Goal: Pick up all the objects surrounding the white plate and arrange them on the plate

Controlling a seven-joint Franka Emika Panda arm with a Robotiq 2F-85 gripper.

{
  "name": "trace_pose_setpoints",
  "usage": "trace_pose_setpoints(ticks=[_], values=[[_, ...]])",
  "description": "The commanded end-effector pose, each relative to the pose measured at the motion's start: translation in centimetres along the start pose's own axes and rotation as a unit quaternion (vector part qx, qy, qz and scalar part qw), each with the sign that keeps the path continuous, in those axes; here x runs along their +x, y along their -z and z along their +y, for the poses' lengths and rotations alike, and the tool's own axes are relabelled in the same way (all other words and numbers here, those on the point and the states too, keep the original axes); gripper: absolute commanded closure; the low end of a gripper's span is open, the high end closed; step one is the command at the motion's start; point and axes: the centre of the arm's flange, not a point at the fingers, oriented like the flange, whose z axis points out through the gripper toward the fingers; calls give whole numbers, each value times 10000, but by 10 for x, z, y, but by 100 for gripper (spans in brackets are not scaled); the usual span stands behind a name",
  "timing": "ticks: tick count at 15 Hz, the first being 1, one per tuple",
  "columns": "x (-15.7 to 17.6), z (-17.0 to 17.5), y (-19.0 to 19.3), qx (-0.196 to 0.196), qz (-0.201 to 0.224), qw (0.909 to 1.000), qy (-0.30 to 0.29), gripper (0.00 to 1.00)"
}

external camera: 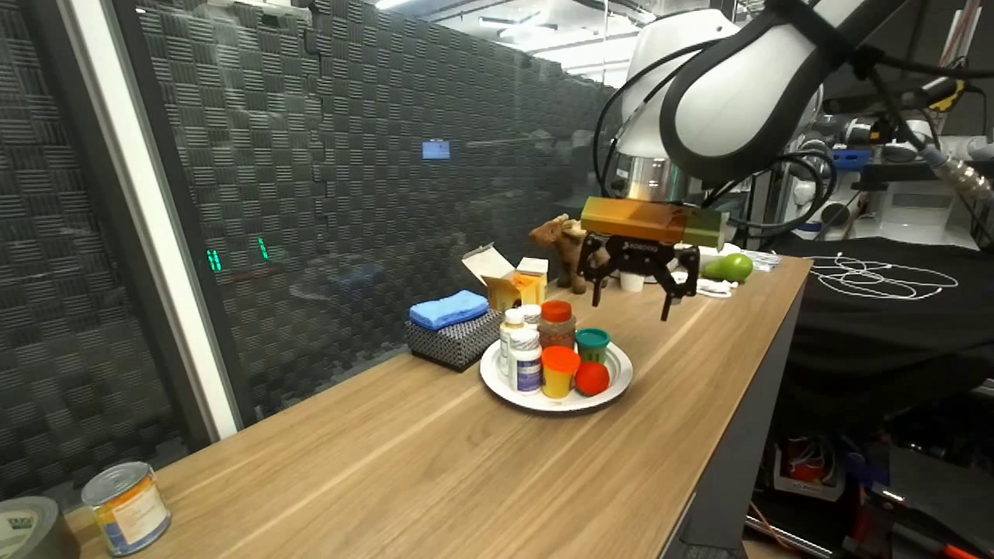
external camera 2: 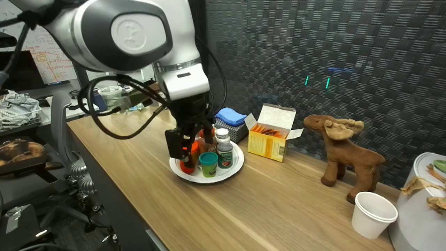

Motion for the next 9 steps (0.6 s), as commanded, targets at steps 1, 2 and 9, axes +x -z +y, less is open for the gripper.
trace_pose_setpoints(ticks=[1,2,9], values=[[29,13,55,-300,323,9987,238,0],[35,16,67,-474,305,9977,368,0],[38,21,92,-742,259,9956,505,0]])
